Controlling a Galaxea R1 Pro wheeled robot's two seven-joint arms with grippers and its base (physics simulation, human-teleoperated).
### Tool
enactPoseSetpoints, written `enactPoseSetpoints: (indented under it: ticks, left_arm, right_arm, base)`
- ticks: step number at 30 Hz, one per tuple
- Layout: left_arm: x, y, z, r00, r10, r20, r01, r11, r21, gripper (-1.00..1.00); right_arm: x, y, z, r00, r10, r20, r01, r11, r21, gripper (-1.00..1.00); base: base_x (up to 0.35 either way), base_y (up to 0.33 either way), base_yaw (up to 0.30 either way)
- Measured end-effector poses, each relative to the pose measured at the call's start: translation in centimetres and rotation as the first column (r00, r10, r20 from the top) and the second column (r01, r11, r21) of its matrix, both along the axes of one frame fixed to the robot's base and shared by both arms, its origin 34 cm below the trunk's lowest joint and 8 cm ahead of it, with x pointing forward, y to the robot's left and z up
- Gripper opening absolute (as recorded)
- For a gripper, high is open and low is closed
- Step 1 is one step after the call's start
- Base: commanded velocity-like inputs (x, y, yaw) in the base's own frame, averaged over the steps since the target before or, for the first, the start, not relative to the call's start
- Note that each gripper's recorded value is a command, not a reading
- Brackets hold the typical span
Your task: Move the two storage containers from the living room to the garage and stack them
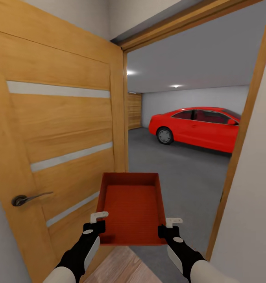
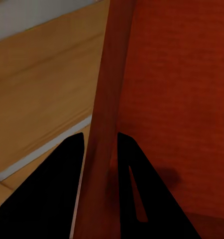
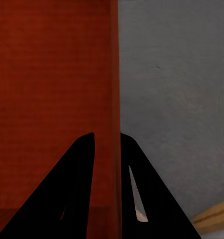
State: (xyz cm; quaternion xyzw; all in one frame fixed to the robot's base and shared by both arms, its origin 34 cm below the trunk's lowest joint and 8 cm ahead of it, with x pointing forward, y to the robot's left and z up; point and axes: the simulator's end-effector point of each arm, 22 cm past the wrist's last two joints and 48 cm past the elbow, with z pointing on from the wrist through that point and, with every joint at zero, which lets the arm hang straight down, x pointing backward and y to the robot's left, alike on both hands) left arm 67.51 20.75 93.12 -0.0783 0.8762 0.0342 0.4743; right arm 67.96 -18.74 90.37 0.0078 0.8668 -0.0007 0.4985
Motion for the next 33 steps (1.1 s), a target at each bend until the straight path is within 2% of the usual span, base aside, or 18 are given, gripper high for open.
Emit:
enactPoseSetpoints:
  ticks: [18,33]
  left_arm:
    - [0.03,0.08,0.36,1.0,0.001,0.006,-0.001,1.0,-0.002,-1.0]
    - [-0.03,0.07,0.4,1.0,0.001,0.006,-0.001,1.0,-0.002,-1.0]
  right_arm:
    - [0.07,0.07,0.43,1.0,0.001,0.005,-0.001,1.0,-0.002,-1.0]
    - [0.01,0.07,0.47,1.0,0.001,0.005,-0.001,1.0,-0.001,-1.0]
  base:
    - [0.002,0.002,-0.267]
    - [0.238,0.139,-0.035]
